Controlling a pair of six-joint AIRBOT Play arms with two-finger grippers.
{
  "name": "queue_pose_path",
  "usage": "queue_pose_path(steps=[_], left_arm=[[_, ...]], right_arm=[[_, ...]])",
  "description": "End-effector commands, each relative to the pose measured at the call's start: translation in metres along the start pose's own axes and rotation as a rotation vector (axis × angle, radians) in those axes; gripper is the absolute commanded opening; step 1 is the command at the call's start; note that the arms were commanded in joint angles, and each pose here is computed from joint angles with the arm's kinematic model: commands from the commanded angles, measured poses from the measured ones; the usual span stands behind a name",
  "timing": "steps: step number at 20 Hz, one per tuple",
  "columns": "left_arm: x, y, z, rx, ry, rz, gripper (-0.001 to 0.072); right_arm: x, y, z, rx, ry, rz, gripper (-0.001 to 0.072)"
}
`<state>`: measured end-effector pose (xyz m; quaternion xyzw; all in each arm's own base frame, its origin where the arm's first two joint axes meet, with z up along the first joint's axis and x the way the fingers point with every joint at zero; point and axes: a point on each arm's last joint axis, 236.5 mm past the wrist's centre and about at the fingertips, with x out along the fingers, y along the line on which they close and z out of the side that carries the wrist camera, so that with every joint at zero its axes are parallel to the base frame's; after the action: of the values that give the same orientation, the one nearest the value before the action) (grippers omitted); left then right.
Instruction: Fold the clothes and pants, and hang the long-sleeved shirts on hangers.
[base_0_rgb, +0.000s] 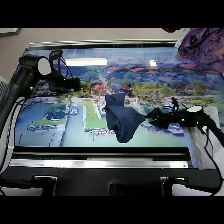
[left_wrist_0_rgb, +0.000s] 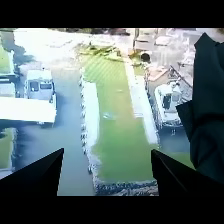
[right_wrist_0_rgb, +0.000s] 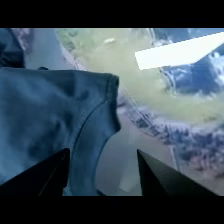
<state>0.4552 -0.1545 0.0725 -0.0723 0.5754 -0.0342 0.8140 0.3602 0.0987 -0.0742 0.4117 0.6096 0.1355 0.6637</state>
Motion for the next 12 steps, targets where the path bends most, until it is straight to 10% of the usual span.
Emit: queue_pose_path(steps=[1, 5, 8, 10, 12], left_arm=[[0.000, -0.001, 0.011, 0.000, -0.045, -0.007, 0.0611], [0.001, -0.003, 0.016, -0.001, -0.065, -0.015, 0.0611], [0.012, -0.002, 0.014, -0.014, -0.046, -0.010, 0.0611], [0.027, -0.006, 0.010, -0.035, -0.012, -0.022, 0.0611], [0.049, -0.018, 0.004, -0.055, 0.031, -0.068, 0.0611]], right_arm=[[0.029, -0.011, 0.007, -0.052, -0.013, -0.021, 0.0480], [0.029, -0.005, 0.026, -0.049, -0.094, -0.005, 0.0477], [0.028, 0.000, 0.029, -0.060, -0.106, 0.015, 0.0286], [0.029, 0.003, 0.023, -0.095, -0.081, 0.028, 0.0032], [0.029, 0.005, 0.018, -0.101, -0.059, 0.037, 0.0031]])
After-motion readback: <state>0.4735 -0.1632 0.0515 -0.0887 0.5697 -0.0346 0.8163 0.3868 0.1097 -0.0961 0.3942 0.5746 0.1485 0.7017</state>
